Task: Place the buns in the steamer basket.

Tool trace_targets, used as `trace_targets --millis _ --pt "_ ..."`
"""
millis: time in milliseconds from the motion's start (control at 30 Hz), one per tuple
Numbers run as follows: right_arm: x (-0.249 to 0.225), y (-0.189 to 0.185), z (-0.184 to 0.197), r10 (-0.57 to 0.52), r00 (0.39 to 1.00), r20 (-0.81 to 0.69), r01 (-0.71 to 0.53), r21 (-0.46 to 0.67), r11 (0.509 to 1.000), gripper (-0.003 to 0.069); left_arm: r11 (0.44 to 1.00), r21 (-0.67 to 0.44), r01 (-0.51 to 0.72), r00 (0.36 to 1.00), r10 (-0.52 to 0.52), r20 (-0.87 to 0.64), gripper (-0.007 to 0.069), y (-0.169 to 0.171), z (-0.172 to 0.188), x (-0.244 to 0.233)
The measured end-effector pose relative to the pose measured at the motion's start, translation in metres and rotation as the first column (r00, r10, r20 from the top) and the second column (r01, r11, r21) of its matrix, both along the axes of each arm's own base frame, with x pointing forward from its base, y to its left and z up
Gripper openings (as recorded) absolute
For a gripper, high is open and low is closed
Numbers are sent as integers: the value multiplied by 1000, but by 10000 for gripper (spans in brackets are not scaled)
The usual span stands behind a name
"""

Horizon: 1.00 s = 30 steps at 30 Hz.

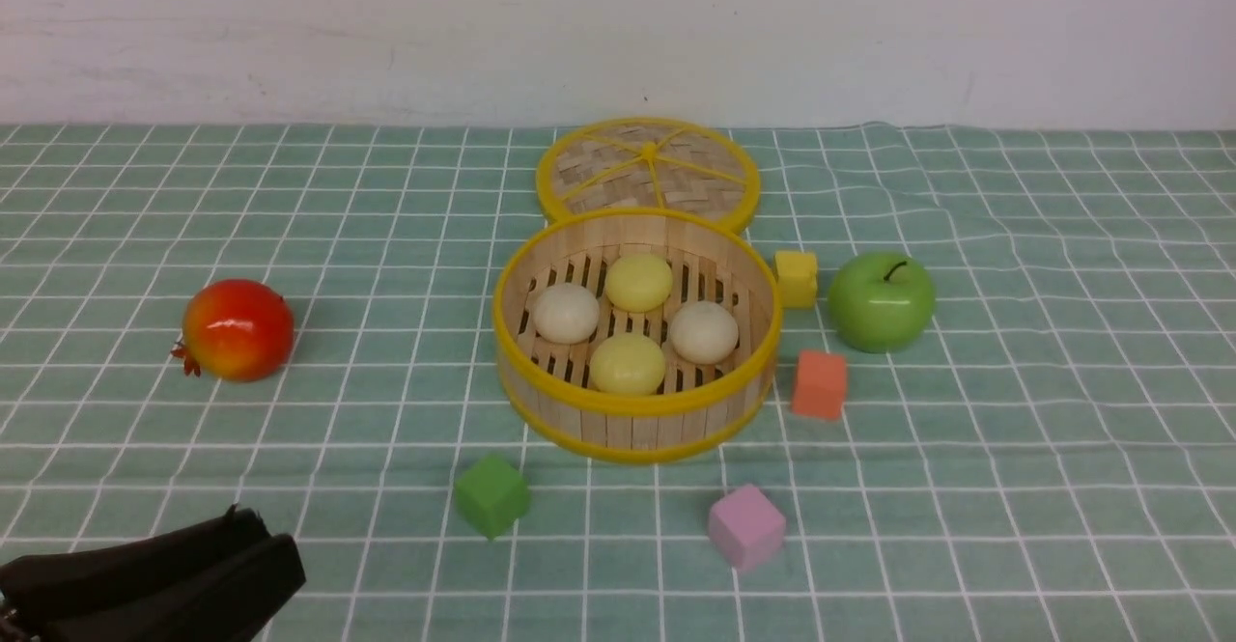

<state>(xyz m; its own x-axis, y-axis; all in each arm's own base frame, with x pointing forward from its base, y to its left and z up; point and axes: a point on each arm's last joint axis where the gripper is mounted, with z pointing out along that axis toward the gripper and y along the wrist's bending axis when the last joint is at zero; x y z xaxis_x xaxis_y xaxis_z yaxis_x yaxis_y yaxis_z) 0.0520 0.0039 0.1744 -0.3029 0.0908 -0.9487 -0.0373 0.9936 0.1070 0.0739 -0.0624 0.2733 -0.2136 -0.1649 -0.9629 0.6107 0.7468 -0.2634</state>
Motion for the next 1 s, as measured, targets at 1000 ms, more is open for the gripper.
trace_targets --millis 1000 --pt "0 0 0 -1 1000 0 1 3 1000 14 853 40 -520 836 518 -180 -14 53 -94 -20"
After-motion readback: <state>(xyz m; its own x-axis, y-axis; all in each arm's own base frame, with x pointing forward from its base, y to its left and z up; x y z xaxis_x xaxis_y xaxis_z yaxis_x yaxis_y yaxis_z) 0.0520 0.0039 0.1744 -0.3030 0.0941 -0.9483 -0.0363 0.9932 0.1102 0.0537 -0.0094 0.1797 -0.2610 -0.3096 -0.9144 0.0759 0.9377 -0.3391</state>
